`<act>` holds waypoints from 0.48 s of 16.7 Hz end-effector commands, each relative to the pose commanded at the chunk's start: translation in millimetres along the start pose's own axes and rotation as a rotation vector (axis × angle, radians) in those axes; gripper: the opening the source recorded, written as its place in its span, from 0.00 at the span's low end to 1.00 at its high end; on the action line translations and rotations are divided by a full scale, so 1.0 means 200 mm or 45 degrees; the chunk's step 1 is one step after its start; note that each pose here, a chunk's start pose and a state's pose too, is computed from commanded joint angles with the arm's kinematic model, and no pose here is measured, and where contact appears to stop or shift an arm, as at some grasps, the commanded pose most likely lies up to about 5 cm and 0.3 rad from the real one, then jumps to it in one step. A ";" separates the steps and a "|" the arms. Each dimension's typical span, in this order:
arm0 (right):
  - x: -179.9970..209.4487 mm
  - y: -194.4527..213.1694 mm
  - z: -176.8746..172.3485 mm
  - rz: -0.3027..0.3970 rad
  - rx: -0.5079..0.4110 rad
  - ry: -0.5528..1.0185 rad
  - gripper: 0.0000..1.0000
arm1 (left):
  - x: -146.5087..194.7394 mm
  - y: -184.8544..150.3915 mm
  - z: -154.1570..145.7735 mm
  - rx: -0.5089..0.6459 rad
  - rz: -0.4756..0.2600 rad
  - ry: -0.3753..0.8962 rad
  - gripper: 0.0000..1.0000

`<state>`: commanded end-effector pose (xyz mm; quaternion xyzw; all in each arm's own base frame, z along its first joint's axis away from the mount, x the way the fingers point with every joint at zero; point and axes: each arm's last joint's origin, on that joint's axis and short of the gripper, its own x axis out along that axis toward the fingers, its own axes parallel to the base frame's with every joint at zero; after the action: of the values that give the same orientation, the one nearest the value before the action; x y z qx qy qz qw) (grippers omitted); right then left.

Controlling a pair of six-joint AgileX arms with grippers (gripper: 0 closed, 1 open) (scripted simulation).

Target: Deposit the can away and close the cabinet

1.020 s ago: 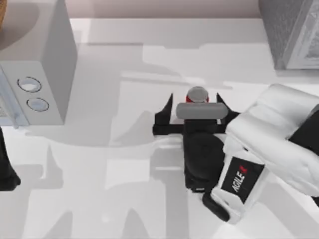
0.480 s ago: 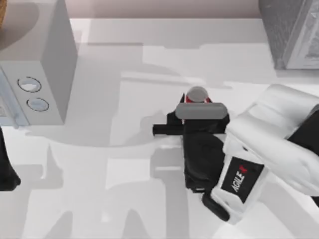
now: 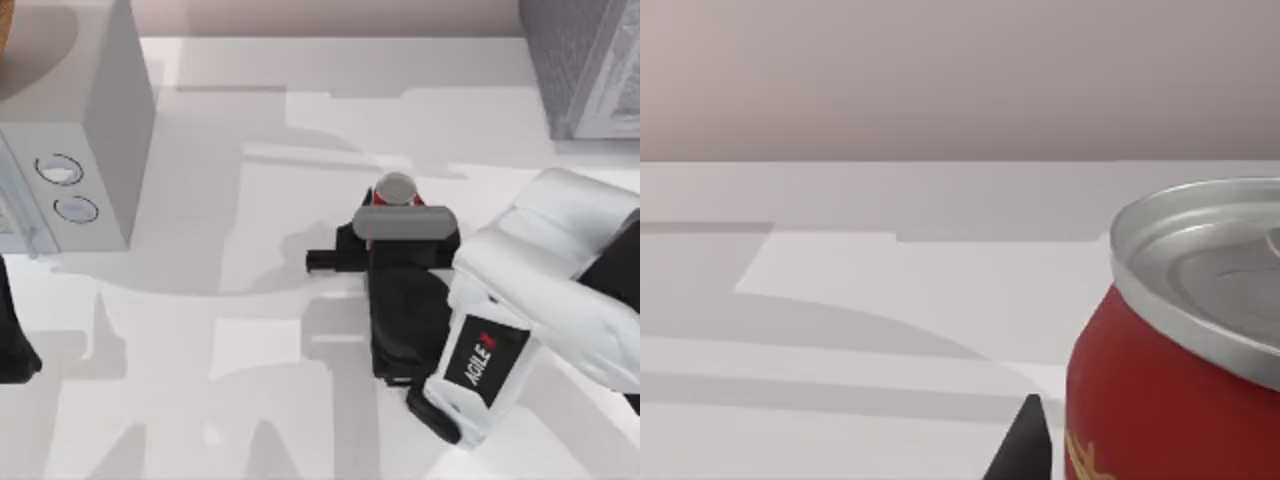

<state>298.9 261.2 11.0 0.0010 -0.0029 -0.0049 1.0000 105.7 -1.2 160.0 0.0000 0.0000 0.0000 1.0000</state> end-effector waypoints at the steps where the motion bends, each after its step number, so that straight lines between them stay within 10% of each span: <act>1: 0.00 0.00 0.00 0.000 0.000 0.000 0.00 | 0.00 0.00 0.00 0.000 0.000 0.000 1.00; 8: 0.00 0.01 0.05 0.005 -0.003 0.007 0.00 | 0.00 0.00 0.00 0.000 0.000 0.000 1.00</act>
<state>299.5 262.7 20.8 -0.0003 -0.0003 -0.0029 1.0000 105.7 -1.2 160.0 0.0000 0.0000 0.0000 1.0000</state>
